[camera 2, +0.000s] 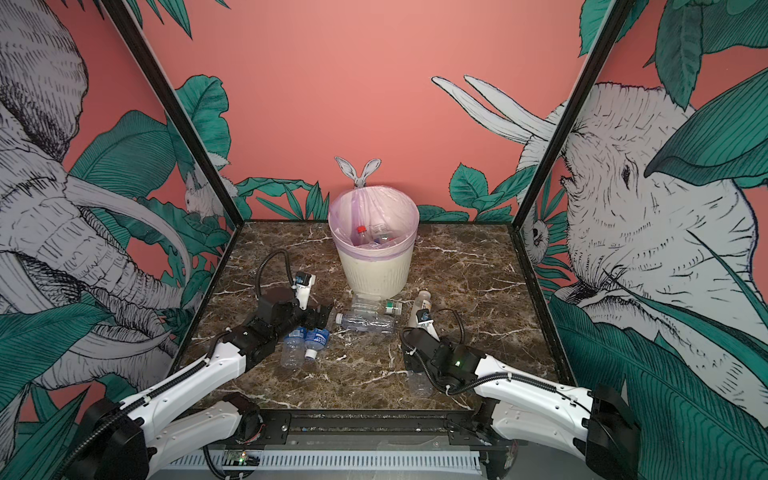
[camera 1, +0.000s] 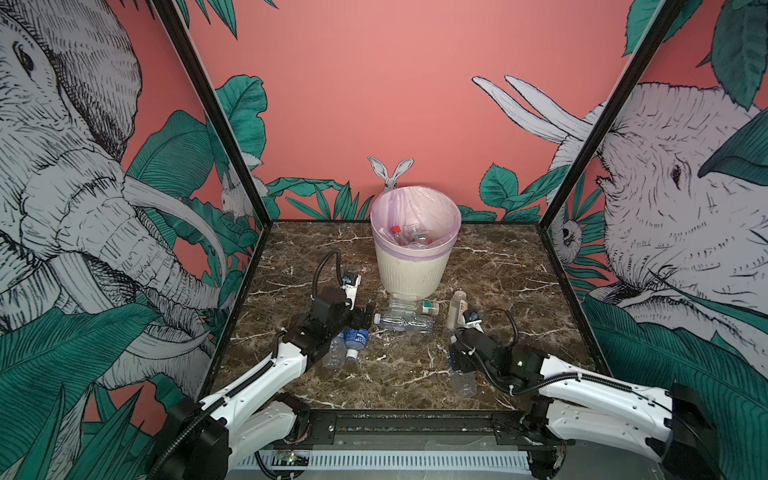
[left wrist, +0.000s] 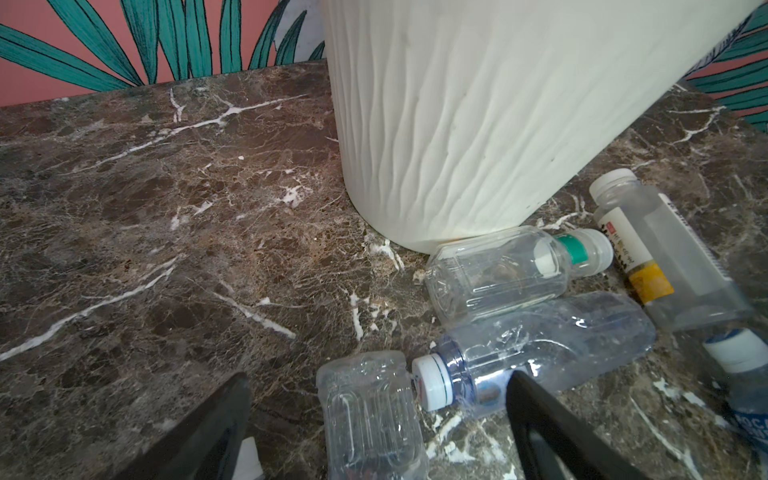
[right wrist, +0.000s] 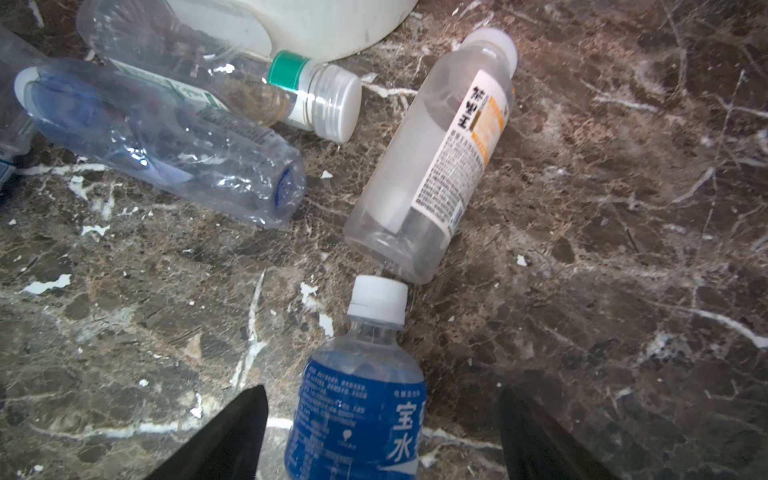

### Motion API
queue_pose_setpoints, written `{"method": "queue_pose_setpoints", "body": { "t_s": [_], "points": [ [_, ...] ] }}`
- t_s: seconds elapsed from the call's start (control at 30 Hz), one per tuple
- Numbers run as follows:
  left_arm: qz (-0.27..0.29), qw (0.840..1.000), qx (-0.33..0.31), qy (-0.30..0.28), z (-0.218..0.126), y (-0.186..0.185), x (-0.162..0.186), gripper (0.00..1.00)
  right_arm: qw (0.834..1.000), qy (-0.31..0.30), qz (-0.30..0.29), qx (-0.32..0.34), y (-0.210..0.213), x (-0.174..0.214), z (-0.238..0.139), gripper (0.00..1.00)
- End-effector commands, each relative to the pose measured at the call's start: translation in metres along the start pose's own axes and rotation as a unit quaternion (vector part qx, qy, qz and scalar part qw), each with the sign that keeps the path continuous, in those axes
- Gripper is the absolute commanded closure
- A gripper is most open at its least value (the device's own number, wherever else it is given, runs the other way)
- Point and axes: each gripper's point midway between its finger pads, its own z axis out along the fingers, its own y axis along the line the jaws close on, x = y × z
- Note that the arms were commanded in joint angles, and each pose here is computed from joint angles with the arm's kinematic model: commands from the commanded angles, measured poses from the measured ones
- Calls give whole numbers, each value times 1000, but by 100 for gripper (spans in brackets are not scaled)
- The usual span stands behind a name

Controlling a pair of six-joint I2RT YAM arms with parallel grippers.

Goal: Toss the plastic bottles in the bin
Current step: 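Lower the left gripper near the bin while the right gripper grasps the blue-label water bottle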

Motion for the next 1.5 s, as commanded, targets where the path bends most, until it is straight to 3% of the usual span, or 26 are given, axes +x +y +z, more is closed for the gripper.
{"method": "queue_pose_setpoints", "body": {
  "t_s": [0.0,0.33,1.03,1.2,1.47],
  "points": [
    [10,999,9,-39,0,-3,-13,4,999,27,21,15,-2,15,1,11],
    [14,999,9,-34,2,-3,-7,4,997,75,28,18,3,40,0,11],
    [15,1000,-2,-24,0,1,-2,4,993,110,30,12,21,74,19,13],
    [16,1000,-2,-20,2,1,-1,4,993,117,29,14,20,82,21,17],
    [16,1000,-2,-15,4,1,2,4,994,105,24,12,21,79,19,33]
  ]
}}
